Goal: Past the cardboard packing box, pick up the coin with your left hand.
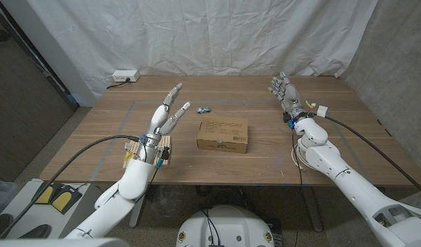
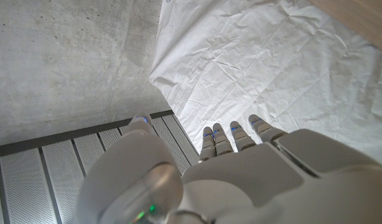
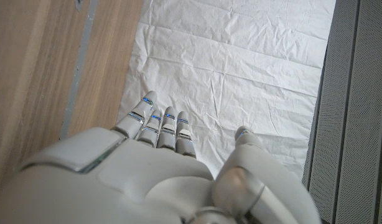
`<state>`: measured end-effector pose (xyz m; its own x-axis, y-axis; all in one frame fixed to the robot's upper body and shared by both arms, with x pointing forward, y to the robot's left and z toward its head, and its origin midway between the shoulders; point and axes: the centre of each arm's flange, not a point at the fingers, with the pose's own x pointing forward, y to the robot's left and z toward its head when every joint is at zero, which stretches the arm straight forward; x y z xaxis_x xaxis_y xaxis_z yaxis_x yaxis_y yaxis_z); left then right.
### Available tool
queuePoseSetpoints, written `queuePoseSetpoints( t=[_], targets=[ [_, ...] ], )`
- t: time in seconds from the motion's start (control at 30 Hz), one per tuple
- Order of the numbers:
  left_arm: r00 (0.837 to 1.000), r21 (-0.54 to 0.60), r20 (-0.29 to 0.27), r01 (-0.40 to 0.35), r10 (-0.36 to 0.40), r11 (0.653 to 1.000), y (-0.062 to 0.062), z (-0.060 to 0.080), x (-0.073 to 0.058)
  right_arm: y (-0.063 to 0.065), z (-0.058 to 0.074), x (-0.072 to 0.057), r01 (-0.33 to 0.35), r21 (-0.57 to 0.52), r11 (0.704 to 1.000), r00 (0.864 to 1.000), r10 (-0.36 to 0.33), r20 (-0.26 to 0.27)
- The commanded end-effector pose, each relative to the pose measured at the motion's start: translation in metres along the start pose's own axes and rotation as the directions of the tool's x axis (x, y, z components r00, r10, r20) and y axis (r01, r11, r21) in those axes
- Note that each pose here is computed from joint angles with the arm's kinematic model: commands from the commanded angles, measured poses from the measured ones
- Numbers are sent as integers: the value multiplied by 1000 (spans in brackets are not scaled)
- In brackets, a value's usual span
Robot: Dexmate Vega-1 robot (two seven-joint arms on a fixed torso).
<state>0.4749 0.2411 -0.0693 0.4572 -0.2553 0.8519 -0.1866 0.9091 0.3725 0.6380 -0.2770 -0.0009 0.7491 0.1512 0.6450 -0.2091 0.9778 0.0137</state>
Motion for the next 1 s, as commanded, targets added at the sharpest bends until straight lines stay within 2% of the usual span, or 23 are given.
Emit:
queuePoseSetpoints(
  t=[0.03,0.27,0.37,0.4,0.43,0.5,0.73,0.83,1.0],
  targets=[
    [999,95,48,-7,3,995,-7,8,-5,2,-3,2,-4,6,1000,1000,4,-4],
    [999,134,46,6,-12,991,-10,14,-8,3,-2,0,-6,1,1000,1000,6,-6],
    [999,121,35,11,-15,993,-12,16,-7,3,-1,-1,-5,0,1000,1000,5,-6],
    [999,77,37,18,-21,997,-16,18,-8,3,0,-1,-7,-4,1000,1000,7,-6],
    [999,116,29,11,-14,993,-17,21,-9,3,1,-1,-7,-5,1000,1000,7,-5],
    [999,119,27,16,-20,993,-18,23,-12,2,1,-2,-8,-5,1000,1000,7,-3],
    [999,192,17,-33,30,981,-19,31,-23,-1,1,-4,-4,-4,1000,1000,4,-5],
    [999,158,16,-45,43,986,-21,30,-25,-2,0,-5,-6,-2,1000,1000,6,-7],
    [998,212,25,-58,54,975,-23,36,-26,-1,-1,-5,-16,-9,1000,1000,16,-17]
  ],
)
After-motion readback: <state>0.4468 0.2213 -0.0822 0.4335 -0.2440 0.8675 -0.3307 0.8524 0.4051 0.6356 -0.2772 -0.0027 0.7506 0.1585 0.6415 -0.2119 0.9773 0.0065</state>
